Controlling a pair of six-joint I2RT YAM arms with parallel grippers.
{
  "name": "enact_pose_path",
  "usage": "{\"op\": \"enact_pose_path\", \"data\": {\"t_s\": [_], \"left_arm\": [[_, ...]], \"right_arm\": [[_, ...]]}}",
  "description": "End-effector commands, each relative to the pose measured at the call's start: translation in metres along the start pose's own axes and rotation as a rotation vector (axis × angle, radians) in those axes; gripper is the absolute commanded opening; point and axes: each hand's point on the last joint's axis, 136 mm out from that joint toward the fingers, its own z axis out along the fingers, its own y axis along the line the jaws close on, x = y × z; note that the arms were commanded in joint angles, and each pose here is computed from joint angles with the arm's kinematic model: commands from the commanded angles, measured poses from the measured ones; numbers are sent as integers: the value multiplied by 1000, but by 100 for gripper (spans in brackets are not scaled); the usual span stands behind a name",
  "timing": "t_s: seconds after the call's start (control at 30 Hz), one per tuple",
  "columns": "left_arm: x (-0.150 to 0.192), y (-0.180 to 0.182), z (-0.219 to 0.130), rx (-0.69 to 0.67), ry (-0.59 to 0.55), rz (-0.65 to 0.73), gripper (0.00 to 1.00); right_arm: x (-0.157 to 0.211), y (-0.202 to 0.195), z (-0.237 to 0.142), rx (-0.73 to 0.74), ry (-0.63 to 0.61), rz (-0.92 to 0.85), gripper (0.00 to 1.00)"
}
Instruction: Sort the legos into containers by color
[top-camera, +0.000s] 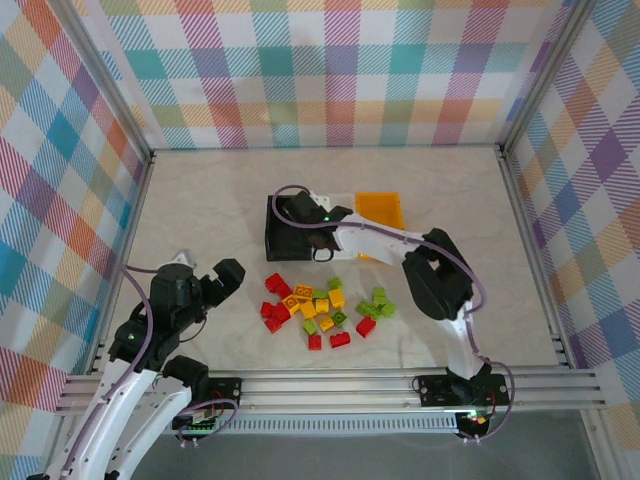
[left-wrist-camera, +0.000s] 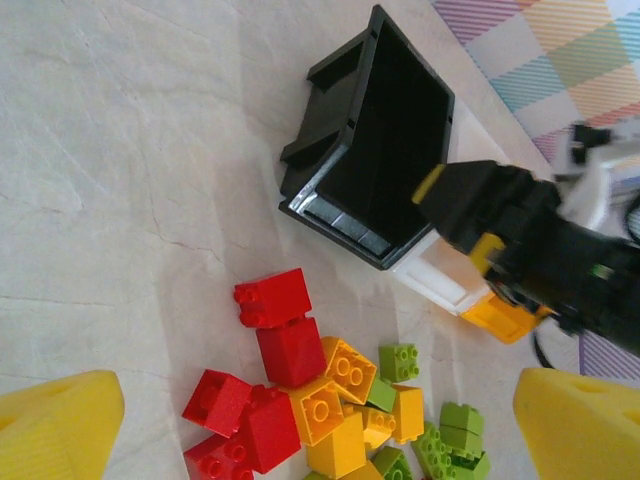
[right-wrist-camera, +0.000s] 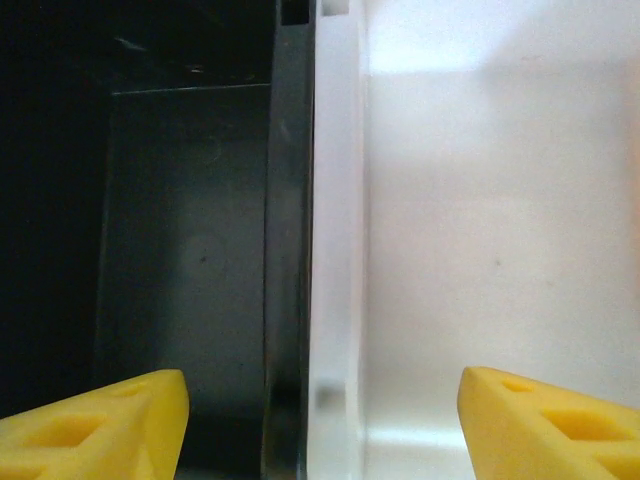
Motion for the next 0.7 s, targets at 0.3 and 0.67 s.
{"op": "enact_pose_path", "data": {"t_s": [0.3,0.67], "left_arm": [[51,-6,37,-25,220,80,100],[52,0,41,-45,214,91,100]], "right_arm": [[66,-110,-95,92,2,-21,72],[118,-166,-53,212,208,53,68]]}}
